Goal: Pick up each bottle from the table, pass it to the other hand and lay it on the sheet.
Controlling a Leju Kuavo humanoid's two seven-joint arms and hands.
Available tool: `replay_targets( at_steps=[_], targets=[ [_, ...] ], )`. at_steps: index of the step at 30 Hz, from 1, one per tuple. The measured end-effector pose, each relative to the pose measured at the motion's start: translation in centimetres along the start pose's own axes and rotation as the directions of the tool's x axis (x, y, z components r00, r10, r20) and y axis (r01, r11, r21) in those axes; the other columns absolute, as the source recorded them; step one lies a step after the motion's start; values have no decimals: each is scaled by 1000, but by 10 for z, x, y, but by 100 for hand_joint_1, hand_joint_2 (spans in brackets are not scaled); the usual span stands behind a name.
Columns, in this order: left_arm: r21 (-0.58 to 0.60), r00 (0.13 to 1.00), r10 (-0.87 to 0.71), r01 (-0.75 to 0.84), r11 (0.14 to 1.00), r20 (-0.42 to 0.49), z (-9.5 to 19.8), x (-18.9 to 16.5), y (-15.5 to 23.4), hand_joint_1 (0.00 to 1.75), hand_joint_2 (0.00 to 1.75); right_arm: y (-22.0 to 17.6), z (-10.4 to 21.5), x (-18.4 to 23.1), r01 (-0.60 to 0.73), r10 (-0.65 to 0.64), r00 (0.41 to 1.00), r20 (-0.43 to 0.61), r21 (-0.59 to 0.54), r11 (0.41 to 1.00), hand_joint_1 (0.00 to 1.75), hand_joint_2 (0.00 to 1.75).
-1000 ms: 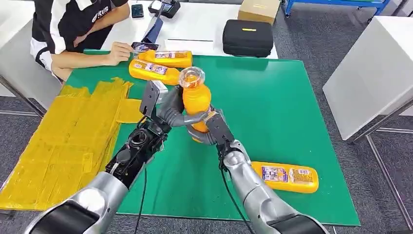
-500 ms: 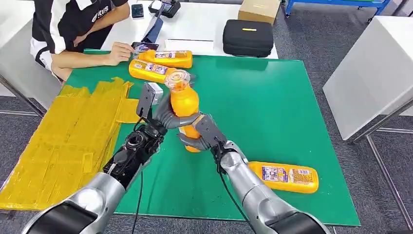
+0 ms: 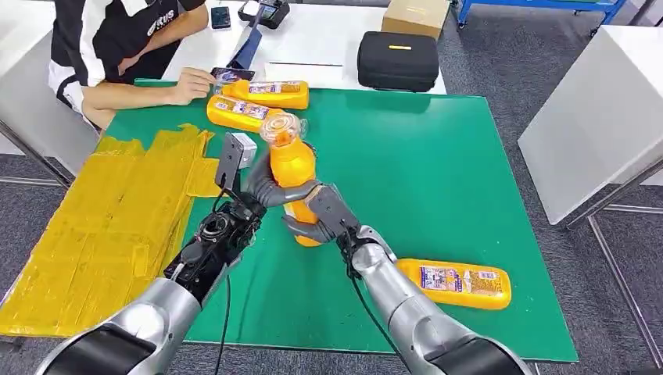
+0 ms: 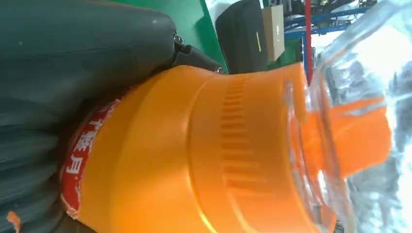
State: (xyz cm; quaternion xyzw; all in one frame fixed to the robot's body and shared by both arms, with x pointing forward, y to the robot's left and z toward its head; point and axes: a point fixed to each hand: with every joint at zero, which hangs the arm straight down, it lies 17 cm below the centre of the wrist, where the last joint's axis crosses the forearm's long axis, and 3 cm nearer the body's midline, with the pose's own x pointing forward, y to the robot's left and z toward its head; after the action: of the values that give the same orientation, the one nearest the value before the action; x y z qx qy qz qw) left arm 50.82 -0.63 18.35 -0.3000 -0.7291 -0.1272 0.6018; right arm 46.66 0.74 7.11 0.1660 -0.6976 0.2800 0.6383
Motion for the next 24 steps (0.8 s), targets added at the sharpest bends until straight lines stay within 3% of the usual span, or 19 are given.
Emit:
replay_targets(
  at_steps=[13, 14, 15, 19, 24],
  targets=[
    [5, 999, -51, 51, 999, 12, -7, 8, 2, 175, 175, -24, 1, 14, -11, 14, 997, 79, -45, 999, 175, 175],
    [4, 999, -52, 52, 999, 14, -8, 9, 2, 175, 175, -26, 1, 15, -14, 18, 996, 84, -47, 999, 47, 175],
    [4, 998, -56, 56, 998, 15, -9, 10, 3, 175, 175, -28, 1, 16, -17, 22, 996, 89, -52, 998, 0, 175],
    [59, 996, -89, 88, 994, 10, -12, 15, 20, 175, 175, -41, 2, 24, -33, 45, 991, 128, -96, 995, 0, 175],
    [239, 959, -281, 281, 930, -35, -6, 19, 84, 175, 175, -55, 12, 28, -83, 107, 981, 162, -146, 986, 0, 175]
  ],
)
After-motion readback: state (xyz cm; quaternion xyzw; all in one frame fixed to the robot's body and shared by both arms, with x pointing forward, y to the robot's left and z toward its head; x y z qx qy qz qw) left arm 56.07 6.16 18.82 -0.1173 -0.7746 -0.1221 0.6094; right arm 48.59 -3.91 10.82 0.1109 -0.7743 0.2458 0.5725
